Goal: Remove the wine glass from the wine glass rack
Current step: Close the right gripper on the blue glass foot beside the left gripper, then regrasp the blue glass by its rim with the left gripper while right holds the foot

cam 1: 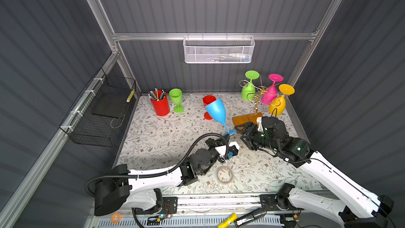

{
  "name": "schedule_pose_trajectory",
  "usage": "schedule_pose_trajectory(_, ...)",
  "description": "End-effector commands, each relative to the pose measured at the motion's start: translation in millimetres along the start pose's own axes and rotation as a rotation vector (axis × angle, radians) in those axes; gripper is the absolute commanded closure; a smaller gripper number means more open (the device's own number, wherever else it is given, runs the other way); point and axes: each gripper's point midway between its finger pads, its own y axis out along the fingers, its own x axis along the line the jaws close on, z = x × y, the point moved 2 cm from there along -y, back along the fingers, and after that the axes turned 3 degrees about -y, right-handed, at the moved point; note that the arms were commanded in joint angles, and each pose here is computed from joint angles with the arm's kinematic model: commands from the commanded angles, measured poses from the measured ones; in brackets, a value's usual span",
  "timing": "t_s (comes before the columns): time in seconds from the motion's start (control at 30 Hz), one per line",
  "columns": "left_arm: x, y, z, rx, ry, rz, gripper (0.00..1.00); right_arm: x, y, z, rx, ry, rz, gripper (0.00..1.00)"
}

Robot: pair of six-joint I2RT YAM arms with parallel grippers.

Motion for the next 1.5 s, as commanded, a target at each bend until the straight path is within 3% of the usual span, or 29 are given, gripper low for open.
schedule_pose_trajectory(0.0,10.3,-2.2,-13.5,-0.051,0.038,-0.088,1.0,3.7,-0.1,-0.2,0.009,0.027,0.0,0.35)
schedule_pose_trajectory(0.13,2.7,-0.8,-19.4,-0.064,0.055,-0.08,1.0,1.9,6.5,-0.6,0.014,0.033,0.009,0.42)
schedule_pose_trajectory(0.6,-4.3,-1.1,-23.9,-0.073,0.076,-0.096,1.0,-8.1,7.2,-7.2,-0.03,0.076,0.003,1.0)
schedule_pose_trajectory(0.67,0.4,-2.1,-26.2,-0.077,0.045,-0.115,1.0,-10.6,7.5,-7.7,-0.037,0.084,-0.001,1.0)
schedule_pose_trajectory(0.73,4.7,-4.8,-29.5,-0.079,0.014,-0.119,0.89,-13.5,8.4,-8.5,-0.047,0.091,-0.006,1.0)
schedule_pose_trajectory(0.87,16.6,-10.4,-32.7,-0.032,-0.07,-0.101,0.54,-16.8,10.1,-12.4,-0.078,0.088,-0.023,1.0)
schedule_pose_trajectory(0.93,23.1,-16.5,-31.6,0.013,-0.136,-0.075,0.42,-16.1,12.1,-16.7,-0.105,0.079,-0.042,1.0)
schedule_pose_trajectory(1.17,40.3,-44.3,-31.6,0.158,-0.349,0.06,0.35,-20.2,20.7,-31.0,-0.203,-0.013,-0.087,1.0)
schedule_pose_trajectory(1.47,56.9,-52.9,-61.3,0.255,-0.52,0.244,0.38,-25.6,28.0,-39.0,-0.291,-0.287,-0.11,1.0)
